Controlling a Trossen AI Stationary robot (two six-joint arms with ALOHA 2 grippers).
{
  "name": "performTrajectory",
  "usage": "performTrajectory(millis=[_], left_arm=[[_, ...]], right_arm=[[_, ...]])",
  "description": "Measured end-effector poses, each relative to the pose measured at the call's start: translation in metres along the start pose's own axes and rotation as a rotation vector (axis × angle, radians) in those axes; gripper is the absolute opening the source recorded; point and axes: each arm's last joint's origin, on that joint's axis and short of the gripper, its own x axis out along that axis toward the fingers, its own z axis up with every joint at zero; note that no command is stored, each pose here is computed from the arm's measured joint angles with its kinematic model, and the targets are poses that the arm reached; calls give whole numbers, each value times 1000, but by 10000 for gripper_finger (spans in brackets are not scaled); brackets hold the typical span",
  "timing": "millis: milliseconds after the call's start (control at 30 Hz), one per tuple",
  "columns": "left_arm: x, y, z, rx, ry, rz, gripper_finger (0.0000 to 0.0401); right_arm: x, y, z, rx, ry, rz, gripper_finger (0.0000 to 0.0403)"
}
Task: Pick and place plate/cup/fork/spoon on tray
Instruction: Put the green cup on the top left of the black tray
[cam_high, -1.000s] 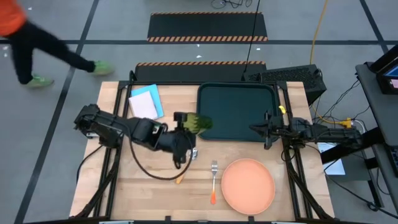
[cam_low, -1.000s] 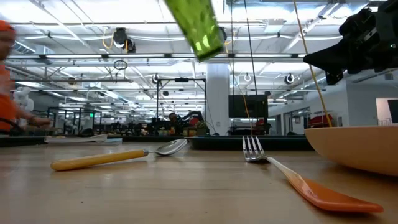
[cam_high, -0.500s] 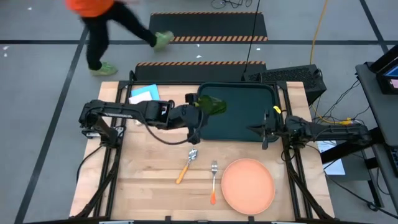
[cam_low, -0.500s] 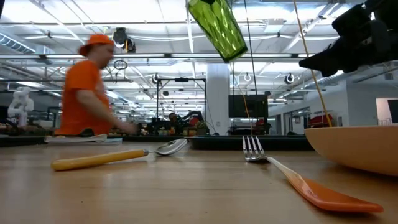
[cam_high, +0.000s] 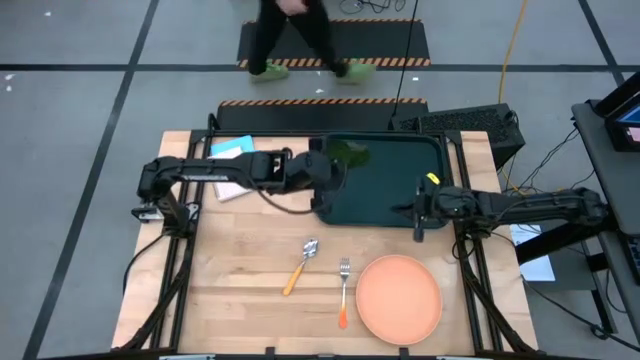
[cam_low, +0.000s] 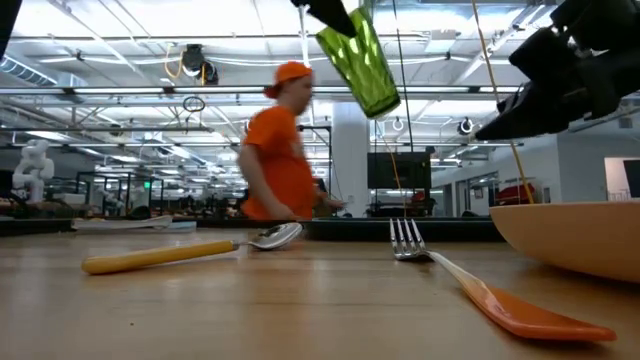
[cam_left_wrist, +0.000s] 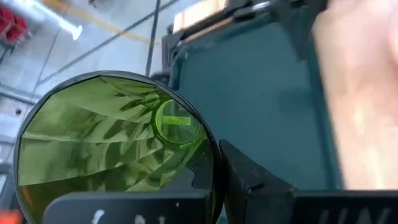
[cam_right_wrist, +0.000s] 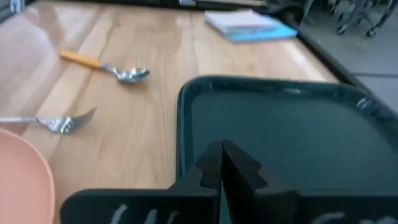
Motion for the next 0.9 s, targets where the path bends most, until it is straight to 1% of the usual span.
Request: performTrajectory(millis=[133,200,333,467,533,633,733,800,900], left_arm=[[6,21,0,-5,-66,48,10],[5,34,0,4,-76,51,10],[10,64,-3,-15,-105,49,10],[29,90,-9,-41,-74,31,10],[43,98,-15,-52,-38,-6,10],[70,105,-27,-73,12,-57,10],[96,103,-39,-78,77,-92,10],[109,100,-47,-81,118,-116,10],[124,99,-57,-122,158,-128,10]], right_arm=[[4,0,-1,-2,16,0,0],[5,1,-1,-5,24,1,0],[5,1,-2,-11,29,0,0],[6,1,-1,-24,27,-1,0],[6,1,-2,-27,33,-1,0],[7,1,-3,-30,46,1,0],[7,1,-4,-31,55,1,0],[7,1,-4,-29,57,1,0],[7,1,-4,-8,60,1,0]])
